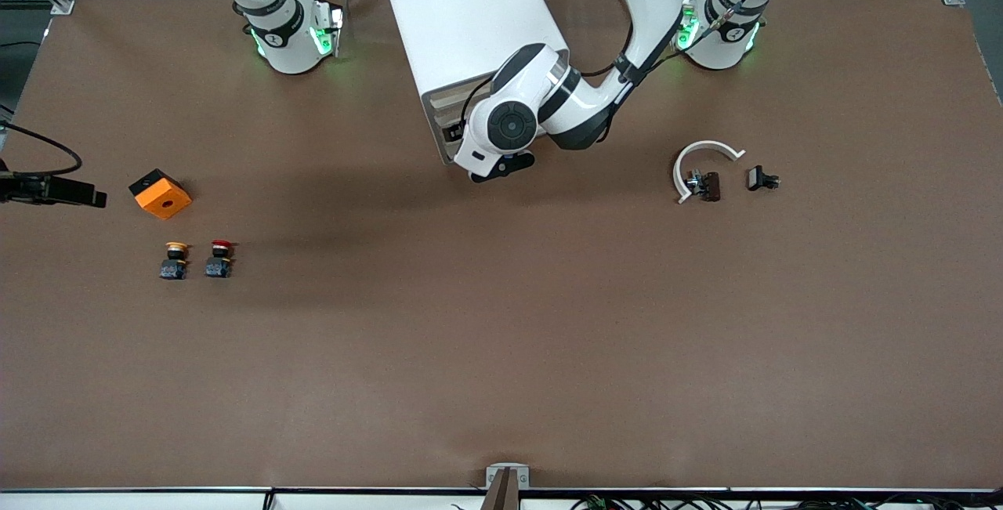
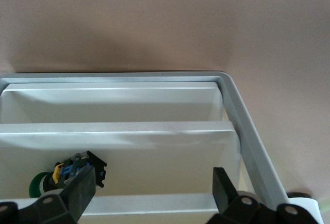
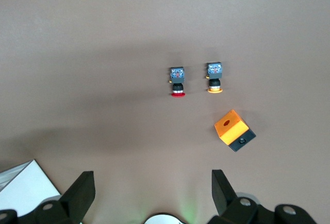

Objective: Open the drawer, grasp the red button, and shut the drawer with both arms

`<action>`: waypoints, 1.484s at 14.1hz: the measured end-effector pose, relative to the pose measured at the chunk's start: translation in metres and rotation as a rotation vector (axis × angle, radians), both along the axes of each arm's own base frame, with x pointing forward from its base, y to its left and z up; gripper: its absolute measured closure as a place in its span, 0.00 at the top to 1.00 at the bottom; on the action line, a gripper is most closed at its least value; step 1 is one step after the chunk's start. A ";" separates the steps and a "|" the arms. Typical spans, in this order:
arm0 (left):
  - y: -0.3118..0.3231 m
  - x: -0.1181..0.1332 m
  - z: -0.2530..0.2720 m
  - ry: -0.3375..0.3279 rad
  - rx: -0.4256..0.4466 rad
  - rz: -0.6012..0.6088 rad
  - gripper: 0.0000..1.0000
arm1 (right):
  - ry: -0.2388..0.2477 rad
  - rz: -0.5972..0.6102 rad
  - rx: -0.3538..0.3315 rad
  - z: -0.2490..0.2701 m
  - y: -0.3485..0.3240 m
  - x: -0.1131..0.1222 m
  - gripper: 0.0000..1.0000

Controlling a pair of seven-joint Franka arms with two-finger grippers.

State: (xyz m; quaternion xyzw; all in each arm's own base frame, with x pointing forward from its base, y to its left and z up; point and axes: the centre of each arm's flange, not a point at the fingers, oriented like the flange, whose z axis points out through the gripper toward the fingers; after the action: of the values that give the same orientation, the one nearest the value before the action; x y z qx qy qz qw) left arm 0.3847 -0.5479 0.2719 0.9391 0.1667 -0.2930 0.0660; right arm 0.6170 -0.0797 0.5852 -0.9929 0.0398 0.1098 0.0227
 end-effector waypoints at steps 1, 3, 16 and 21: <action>0.001 0.001 -0.002 0.010 -0.001 0.009 1.00 | -0.004 -0.001 0.000 0.006 -0.001 -0.001 1.00; 0.003 0.002 -0.005 0.026 -0.003 0.023 1.00 | 0.003 0.010 0.004 0.016 0.006 -0.007 1.00; 0.052 0.080 0.039 -0.167 0.032 0.069 1.00 | -0.114 0.035 0.016 0.106 0.019 -0.056 1.00; 0.105 0.129 0.099 -0.328 0.046 -0.008 1.00 | -0.025 0.021 0.050 0.105 0.011 -0.081 1.00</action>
State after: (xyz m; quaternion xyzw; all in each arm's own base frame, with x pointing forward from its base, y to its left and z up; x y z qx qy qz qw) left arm 0.5140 -0.4430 0.3707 0.9763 0.1567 -0.1319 0.0696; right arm 0.5357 -0.0682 0.6897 -0.9937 0.0261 0.0984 0.0470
